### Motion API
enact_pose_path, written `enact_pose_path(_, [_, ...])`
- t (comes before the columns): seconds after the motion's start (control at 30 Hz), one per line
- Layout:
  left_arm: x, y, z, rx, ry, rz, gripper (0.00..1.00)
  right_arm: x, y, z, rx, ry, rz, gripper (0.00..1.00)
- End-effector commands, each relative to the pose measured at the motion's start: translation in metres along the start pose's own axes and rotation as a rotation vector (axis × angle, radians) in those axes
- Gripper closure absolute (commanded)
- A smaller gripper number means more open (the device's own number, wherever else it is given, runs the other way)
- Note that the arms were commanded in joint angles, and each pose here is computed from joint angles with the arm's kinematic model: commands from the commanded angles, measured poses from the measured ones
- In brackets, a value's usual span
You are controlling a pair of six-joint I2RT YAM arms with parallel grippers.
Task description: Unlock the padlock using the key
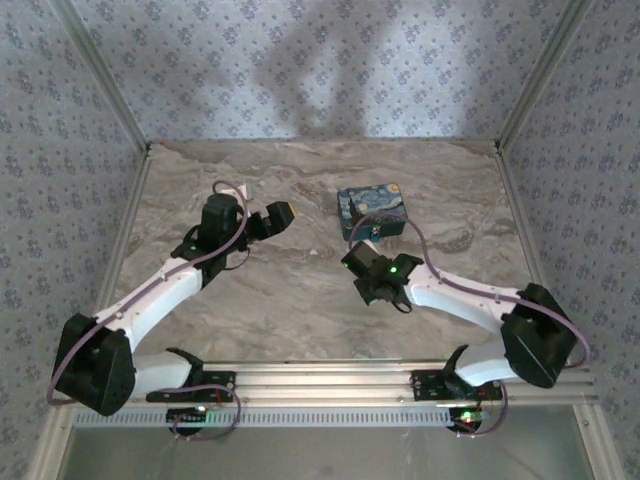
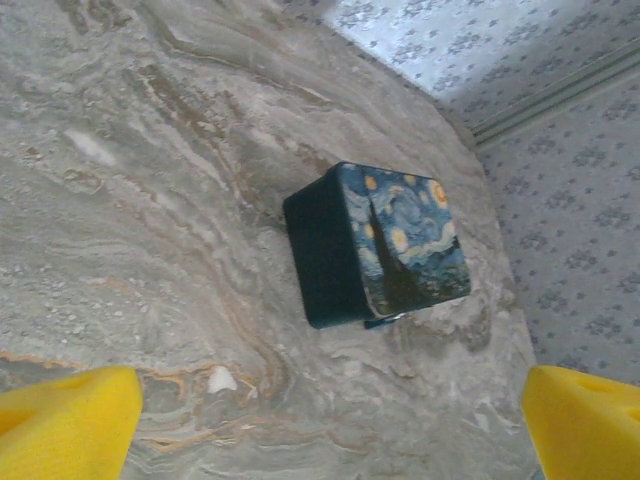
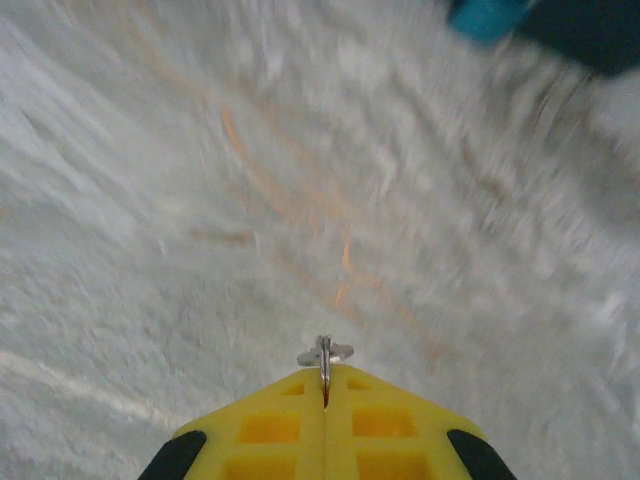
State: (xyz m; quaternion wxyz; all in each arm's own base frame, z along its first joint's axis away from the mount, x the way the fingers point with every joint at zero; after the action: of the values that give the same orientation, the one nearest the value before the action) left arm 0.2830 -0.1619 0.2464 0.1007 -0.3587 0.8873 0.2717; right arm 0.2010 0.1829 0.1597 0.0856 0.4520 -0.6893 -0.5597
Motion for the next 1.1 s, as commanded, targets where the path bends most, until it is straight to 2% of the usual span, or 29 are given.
enact_pose_path(0.0, [-0.006, 0.015, -0.027, 0.081, -0.01, 0.011, 0.03, -0.031, 0.025, -0.018, 0.132, 0.123, -0.224, 1.0])
enact_pose_path(0.27, [-0.007, 0.023, -0.051, 0.157, -0.022, 0.065, 0.05, -0.049, 0.055, -0.025, 0.217, 0.412, -0.593, 1.0])
enact_pose_path(0.4, [-0.006, 0.021, -0.059, 0.178, 0.057, 0.116, 0.06, -0.055, 0.068, -0.029, 0.207, 0.507, -0.732, 1.0])
enact_pose_path(0.6, [-0.001, 0.011, -0.065, 0.162, 0.333, 0.25, 0.06, -0.063, 0.077, -0.044, 0.117, 0.565, -0.818, 1.0])
enact_pose_path(0.8, [0.014, 0.002, -0.06, 0.154, 0.552, 0.324, 0.06, -0.074, 0.076, -0.047, 0.093, 0.599, -0.849, 1.0])
enact_pose_path(1.07, [0.041, -0.021, -0.054, 0.156, 0.724, 0.409, 0.1, -0.095, 0.069, -0.037, 0.055, 0.628, -0.87, 1.0])
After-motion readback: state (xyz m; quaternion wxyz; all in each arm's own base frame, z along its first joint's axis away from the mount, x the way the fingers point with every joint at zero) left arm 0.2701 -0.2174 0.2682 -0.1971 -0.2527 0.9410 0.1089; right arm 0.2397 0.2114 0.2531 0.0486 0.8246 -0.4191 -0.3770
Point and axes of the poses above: each hand's point on the last joint's axis, 136 mm out from that joint toward the fingers, its own y axis back along the fingers, its own z axis along the line the jaws close on, x = y × z, the point moved 8 cm from there along y, back along the fingers, and after that the axes turned 15 degrees about y, right-handed, at the moved point
